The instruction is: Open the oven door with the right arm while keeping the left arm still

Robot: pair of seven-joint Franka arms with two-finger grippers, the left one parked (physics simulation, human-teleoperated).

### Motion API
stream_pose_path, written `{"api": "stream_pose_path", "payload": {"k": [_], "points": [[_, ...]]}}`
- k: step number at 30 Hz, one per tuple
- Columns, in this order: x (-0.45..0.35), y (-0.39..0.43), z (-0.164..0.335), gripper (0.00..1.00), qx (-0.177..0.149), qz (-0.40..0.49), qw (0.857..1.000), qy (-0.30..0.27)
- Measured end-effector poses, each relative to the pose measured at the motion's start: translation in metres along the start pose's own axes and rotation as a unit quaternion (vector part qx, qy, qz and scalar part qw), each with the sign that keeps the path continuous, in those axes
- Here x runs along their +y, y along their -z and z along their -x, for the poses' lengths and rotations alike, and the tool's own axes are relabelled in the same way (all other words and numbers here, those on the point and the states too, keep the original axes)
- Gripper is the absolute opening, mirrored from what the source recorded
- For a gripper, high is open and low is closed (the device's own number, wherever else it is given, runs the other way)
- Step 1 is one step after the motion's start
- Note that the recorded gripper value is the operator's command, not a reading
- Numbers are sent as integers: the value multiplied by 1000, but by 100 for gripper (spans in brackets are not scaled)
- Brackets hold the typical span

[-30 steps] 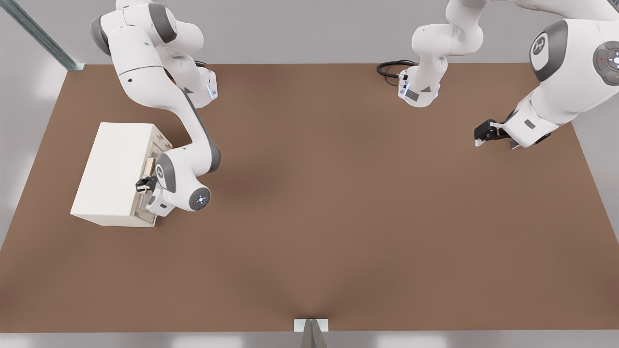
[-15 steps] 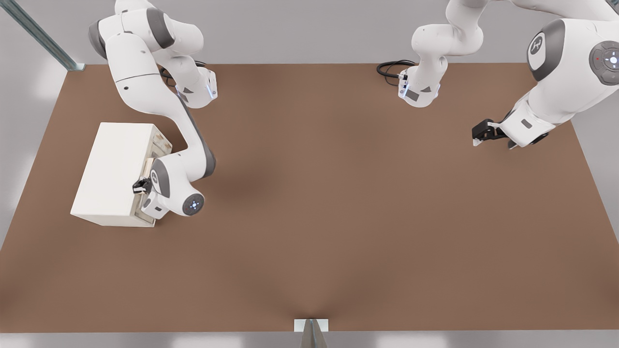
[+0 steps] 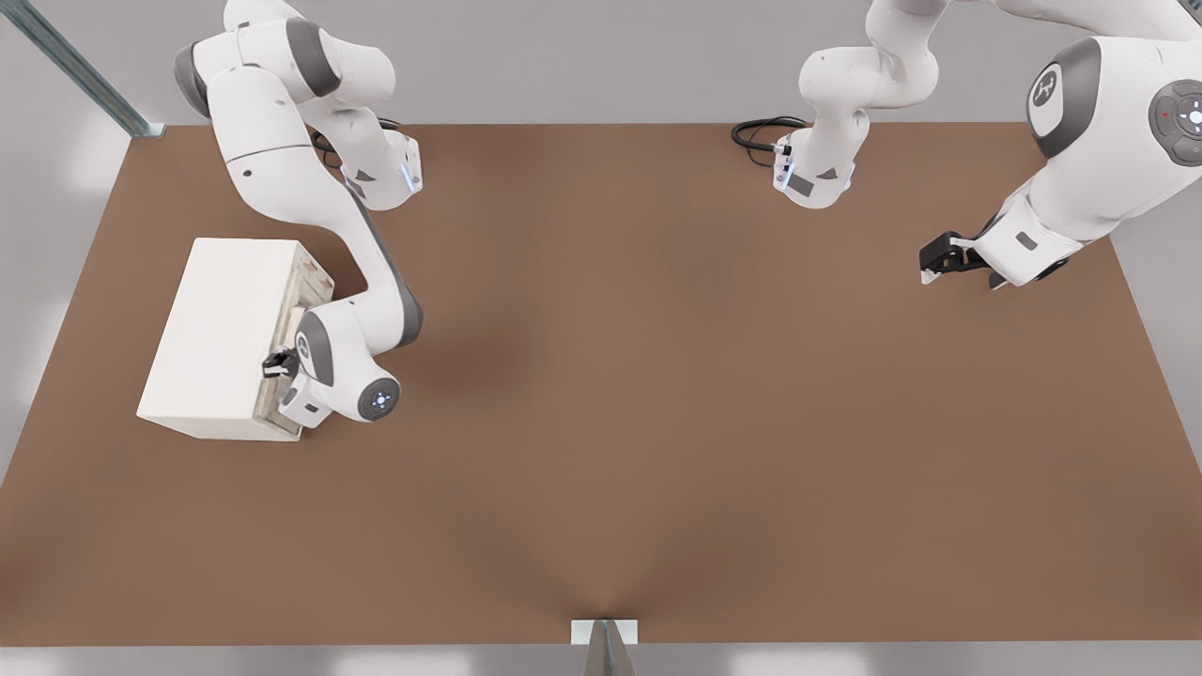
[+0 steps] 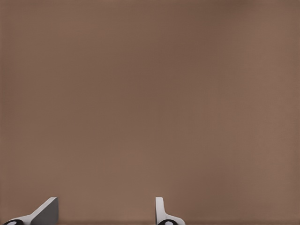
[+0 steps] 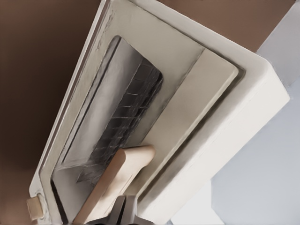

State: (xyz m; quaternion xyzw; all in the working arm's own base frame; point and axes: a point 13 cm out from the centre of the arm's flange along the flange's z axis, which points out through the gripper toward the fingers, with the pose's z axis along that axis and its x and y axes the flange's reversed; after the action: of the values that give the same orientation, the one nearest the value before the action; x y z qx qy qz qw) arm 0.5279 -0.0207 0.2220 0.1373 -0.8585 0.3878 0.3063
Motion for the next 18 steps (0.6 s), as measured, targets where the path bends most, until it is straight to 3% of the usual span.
{"api": "stream_pose_path", "payload": {"k": [1,6,7,8,10,12,14,18], "points": [[2,8,0,100,-5,-2,1000,1],[14,85,15,100,-40,27,999,-7],[12,118,11,100,-61,50,997,-15],[-2,153,0,100,-87,93,991,-30],[-56,172,-32,100,-108,207,970,-63],[-101,187,-96,100,-137,275,948,-83],[-113,166,-152,100,-132,308,938,-89],[-89,119,-166,100,-111,353,926,-81]]}}
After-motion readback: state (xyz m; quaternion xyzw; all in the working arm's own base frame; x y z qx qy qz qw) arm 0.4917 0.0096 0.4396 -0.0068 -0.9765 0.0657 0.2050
